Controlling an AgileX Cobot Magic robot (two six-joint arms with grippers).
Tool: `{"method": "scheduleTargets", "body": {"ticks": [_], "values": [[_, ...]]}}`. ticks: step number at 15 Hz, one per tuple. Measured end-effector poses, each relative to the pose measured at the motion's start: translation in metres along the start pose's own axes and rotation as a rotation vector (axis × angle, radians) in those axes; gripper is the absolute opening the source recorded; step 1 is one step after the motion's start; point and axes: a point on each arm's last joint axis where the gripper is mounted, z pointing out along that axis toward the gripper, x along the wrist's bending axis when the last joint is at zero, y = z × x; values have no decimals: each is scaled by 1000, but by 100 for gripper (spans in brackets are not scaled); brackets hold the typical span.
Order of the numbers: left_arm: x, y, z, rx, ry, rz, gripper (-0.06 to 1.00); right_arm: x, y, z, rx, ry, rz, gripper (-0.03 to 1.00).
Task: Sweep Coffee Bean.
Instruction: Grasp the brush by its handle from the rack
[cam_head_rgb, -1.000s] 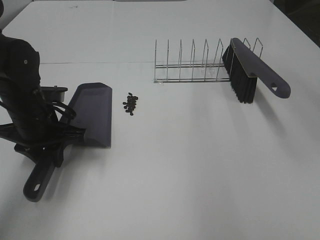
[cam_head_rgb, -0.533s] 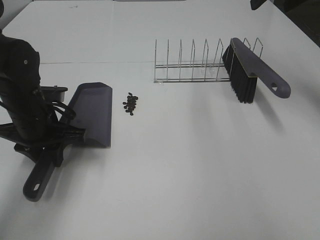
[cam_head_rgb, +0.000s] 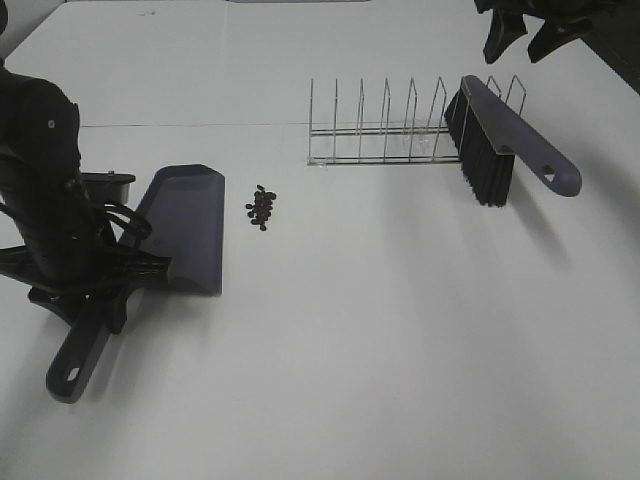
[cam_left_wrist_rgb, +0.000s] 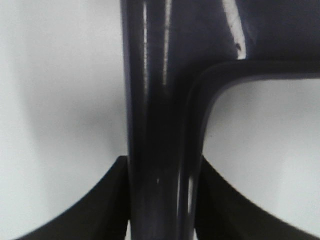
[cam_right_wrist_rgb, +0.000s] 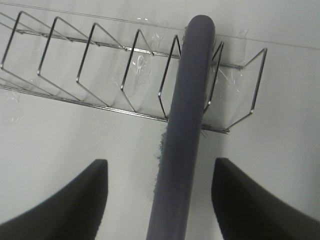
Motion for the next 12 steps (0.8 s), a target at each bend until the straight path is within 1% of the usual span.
{"method": "scheduleTargets", "body": {"ticks": [3, 6, 9, 12], "values": [[0, 0, 0, 0, 0, 0, 32, 7, -4, 26, 58, -51, -32, 50], [0, 0, 0, 0, 0, 0, 32, 7, -9, 46, 98, -67, 9, 50], [0, 0, 0, 0, 0, 0, 32, 4, -11, 60, 92, -73, 12, 50], [0, 0, 0, 0, 0, 0, 32, 1, -12, 69, 89, -97, 0, 50]]}}
